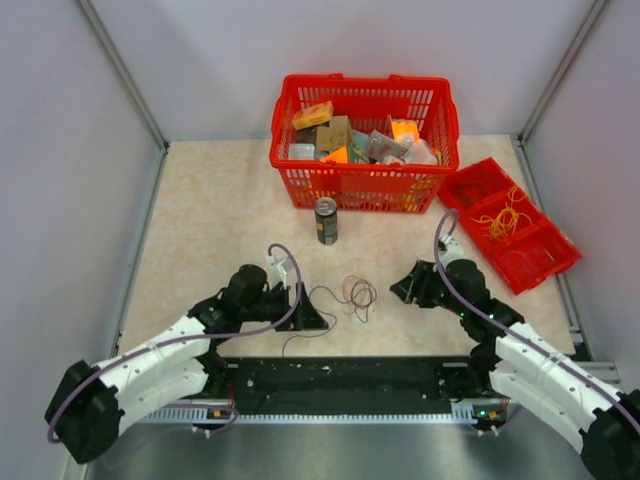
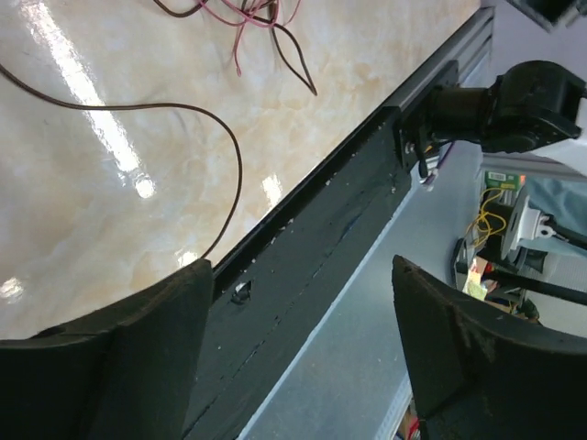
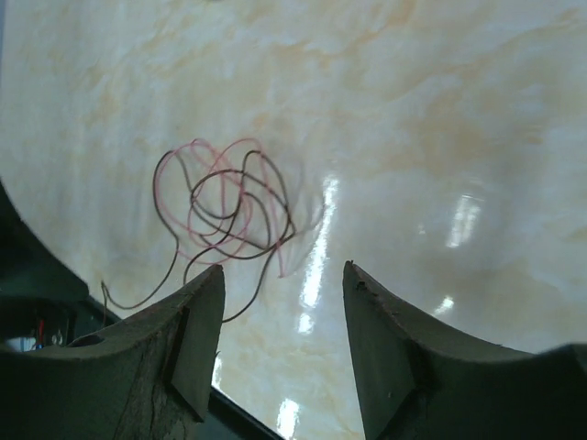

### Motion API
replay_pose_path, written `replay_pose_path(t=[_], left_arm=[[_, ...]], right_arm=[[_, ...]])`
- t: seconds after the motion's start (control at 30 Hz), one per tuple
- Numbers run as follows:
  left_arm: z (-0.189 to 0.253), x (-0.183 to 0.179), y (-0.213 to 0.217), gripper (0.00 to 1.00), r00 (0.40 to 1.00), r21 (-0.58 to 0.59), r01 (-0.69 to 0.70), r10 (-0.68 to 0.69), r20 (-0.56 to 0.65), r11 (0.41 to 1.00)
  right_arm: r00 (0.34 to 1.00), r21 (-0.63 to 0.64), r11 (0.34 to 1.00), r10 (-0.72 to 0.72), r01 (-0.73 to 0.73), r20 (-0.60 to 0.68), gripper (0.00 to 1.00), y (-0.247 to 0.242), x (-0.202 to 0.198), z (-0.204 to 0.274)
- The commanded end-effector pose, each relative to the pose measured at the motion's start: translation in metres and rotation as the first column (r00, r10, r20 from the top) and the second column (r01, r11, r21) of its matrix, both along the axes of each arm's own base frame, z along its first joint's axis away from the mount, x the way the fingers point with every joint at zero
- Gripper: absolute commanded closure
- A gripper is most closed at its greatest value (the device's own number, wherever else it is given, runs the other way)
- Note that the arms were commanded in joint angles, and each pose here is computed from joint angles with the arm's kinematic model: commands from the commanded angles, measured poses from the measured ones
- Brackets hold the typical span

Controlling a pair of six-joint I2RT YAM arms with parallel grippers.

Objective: Untangle the cables

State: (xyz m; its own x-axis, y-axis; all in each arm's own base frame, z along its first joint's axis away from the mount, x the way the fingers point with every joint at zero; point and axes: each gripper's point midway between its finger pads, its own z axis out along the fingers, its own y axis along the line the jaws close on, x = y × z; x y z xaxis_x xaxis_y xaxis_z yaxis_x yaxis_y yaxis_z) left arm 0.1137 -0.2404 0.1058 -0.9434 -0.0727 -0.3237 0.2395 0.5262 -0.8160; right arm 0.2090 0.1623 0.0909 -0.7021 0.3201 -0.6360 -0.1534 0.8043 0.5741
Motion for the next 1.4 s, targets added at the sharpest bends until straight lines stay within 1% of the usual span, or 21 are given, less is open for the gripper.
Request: replay_pose_path(t=[0.0, 0.03, 0.1, 0.13, 0.17, 0.23, 0.37, 0.43, 0.5, 0.67, 0.77, 0.87, 0.9, 0.97, 1.1, 1.13, 1.17, 1.27, 1.37], left_arm=[[0.015, 0.03, -0.028, 0.22, 0.996, -0.01, -0.013, 0.014, 0.093, 1.0], [0.011, 0.035, -0.032, 0.26, 0.996, 0.013, -0.012, 0.011, 0.084, 1.0], [0.006, 0.049, -0.038, 0.38, 0.996, 0.053, -0.027, 0.023, 0.082, 0.998], [0.0, 0.056, -0.041, 0.41, 0.997, 0.079, -0.035, 0.03, 0.075, 0.996], [-0.002, 0.063, -0.045, 0.41, 0.996, 0.09, -0.044, 0.037, 0.078, 0.995], [0.001, 0.076, -0.056, 0.39, 0.995, 0.096, -0.041, 0.032, 0.092, 0.995], [-0.009, 0.097, -0.071, 0.39, 0.996, 0.154, -0.026, 0.013, 0.083, 0.988], [-0.017, 0.104, -0.077, 0.41, 0.998, 0.178, -0.023, 0.011, 0.068, 0.984], [-0.021, 0.109, -0.083, 0.49, 0.998, 0.172, -0.019, 0.009, 0.06, 0.985], [-0.034, 0.113, -0.091, 0.62, 1.0, 0.182, 0.0, -0.004, 0.024, 0.983], [-0.034, 0.115, -0.091, 0.78, 1.0, 0.193, 0.001, -0.006, 0.028, 0.981], [-0.026, 0.117, -0.09, 0.97, 0.999, 0.199, -0.005, -0.005, 0.049, 0.98], [-0.02, 0.118, -0.09, 1.0, 0.998, 0.192, -0.01, -0.004, 0.07, 0.981], [-0.014, 0.113, -0.083, 1.0, 0.998, 0.196, -0.015, 0.001, 0.07, 0.98], [0.014, 0.097, -0.078, 1.0, 0.995, 0.113, 0.001, -0.012, 0.101, 0.994], [0.021, 0.091, -0.077, 1.0, 0.995, 0.091, 0.014, -0.023, 0.101, 0.996], [0.03, 0.087, -0.077, 1.0, 0.994, 0.067, 0.022, -0.03, 0.109, 0.998], [0.055, 0.074, -0.068, 1.0, 0.988, 0.027, 0.031, -0.035, 0.151, 0.999], [0.084, 0.069, -0.052, 1.0, 0.973, 0.019, -0.007, 0.002, 0.231, 1.0]], right_arm=[[0.978, 0.145, 0.978, 0.128, -0.153, 0.166, 0.47, 0.047, -0.009, 0.028], [0.976, 0.177, 0.97, 0.136, -0.167, 0.171, 0.5, 0.055, -0.013, 0.027], [0.978, 0.23, 0.96, 0.12, -0.157, 0.171, 0.53, 0.066, -0.017, 0.026], [0.983, 0.237, 0.962, 0.101, -0.136, 0.153, 0.53, 0.07, -0.019, 0.021], [0.988, 0.232, 0.967, 0.078, -0.108, 0.135, 0.53, 0.072, -0.019, 0.016], [0.992, 0.21, 0.973, 0.075, -0.095, 0.101, 0.53, 0.08, -0.025, 0.003], [0.996, 0.191, 0.978, 0.072, -0.082, 0.059, 0.53, 0.086, -0.03, -0.016], [0.997, 0.19, 0.979, 0.066, -0.075, 0.051, 0.53, 0.086, -0.03, -0.025], [0.998, 0.172, 0.983, 0.054, -0.058, 0.03, 0.53, 0.082, -0.03, -0.037], [0.999, 0.142, 0.989, 0.045, -0.045, 0.004, 0.53, 0.078, -0.033, -0.058], [0.999, 0.14, 0.989, 0.044, -0.044, 0.0, 0.53, 0.079, -0.032, -0.062], [0.999, 0.121, 0.992, 0.025, -0.023, -0.019, 0.54, 0.079, -0.029, -0.071], [0.999, 0.115, 0.993, 0.02, -0.017, -0.028, 0.54, 0.079, -0.028, -0.074], [0.999, 0.103, 0.995, 0.019, -0.014, -0.043, 0.54, 0.082, -0.027, -0.077], [0.997, 0.073, 0.997, 0.004, 0.001, -0.073, 0.55, 0.085, -0.023, -0.083], [0.997, 0.067, 0.998, -0.001, 0.006, -0.082, 0.59, 0.085, -0.022, -0.084], [0.996, 0.061, 0.998, -0.012, 0.018, -0.091, 0.61, 0.084, -0.022, -0.087], [0.995, 0.06, 0.998, -0.029, 0.035, -0.098, 0.63, 0.082, -0.021, -0.088], [0.994, 0.063, 0.997, -0.036, 0.042, -0.102, 0.67, 0.082, -0.021, -0.088]])
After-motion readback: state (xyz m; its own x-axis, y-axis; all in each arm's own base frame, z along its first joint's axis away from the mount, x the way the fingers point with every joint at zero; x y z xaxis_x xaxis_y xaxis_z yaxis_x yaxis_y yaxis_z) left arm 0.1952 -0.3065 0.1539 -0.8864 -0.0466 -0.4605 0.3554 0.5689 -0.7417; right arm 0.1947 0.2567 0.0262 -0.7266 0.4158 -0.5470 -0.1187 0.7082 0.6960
